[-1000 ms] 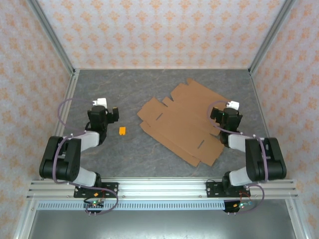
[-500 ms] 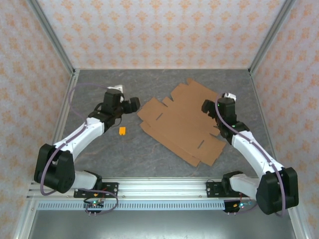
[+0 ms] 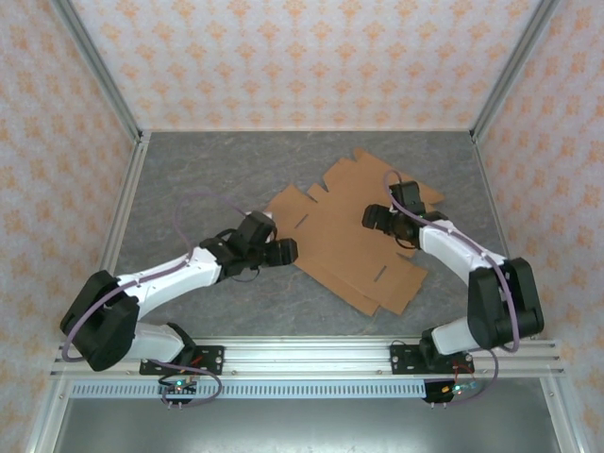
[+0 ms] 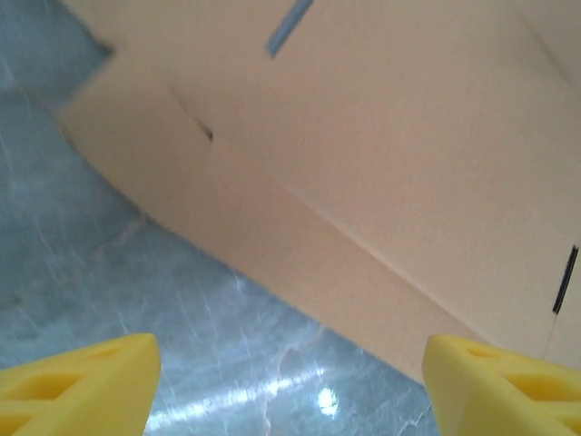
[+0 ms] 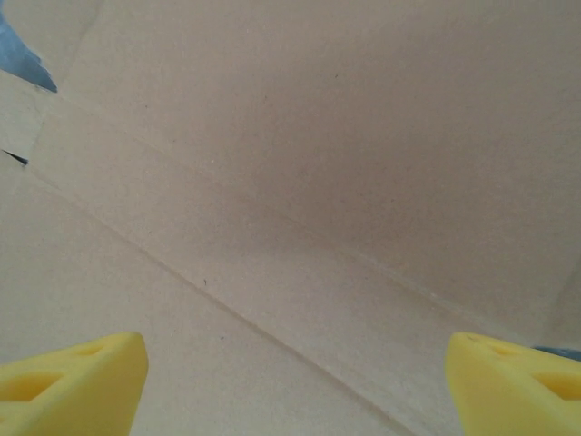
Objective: Fold the paper box
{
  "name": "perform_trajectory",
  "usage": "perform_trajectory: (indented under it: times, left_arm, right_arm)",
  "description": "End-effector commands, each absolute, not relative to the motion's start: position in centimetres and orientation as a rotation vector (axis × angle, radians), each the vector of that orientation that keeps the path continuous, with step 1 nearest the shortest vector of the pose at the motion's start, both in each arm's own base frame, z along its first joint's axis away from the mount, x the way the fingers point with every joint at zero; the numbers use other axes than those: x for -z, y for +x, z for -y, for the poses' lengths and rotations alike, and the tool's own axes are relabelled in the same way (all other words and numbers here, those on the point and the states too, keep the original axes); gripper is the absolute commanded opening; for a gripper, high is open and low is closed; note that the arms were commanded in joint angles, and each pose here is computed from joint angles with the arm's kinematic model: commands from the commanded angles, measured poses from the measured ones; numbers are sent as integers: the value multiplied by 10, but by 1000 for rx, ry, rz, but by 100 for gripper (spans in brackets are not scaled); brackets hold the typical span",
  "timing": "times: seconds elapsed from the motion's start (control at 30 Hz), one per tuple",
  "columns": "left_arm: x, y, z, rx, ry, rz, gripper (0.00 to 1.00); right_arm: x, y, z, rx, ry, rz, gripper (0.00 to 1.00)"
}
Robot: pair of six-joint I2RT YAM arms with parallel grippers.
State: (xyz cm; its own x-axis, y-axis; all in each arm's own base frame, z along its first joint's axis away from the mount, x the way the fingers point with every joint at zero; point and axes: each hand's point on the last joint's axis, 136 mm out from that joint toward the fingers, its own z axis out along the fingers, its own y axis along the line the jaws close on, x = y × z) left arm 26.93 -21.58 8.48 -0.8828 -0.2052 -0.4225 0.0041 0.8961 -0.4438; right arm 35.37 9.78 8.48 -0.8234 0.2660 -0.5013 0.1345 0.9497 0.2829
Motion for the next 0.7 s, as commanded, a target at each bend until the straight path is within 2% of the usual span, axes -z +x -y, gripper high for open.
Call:
perform_trajectory:
  times: [0.0,0.33,0.67]
  left_arm:
    - [-83,268,218,629,-300,-2553,74]
    - [-57,274,254,655,-359,-2568,64]
    - [-43,270,257,676,-480,-2518,59]
  right_arm:
    - [-83,367,-109,-369,270,-2546,84]
    - [-52,360,-114,-438,362,-2580,77]
    - [-42,351,-117,-534,494,-2532,70]
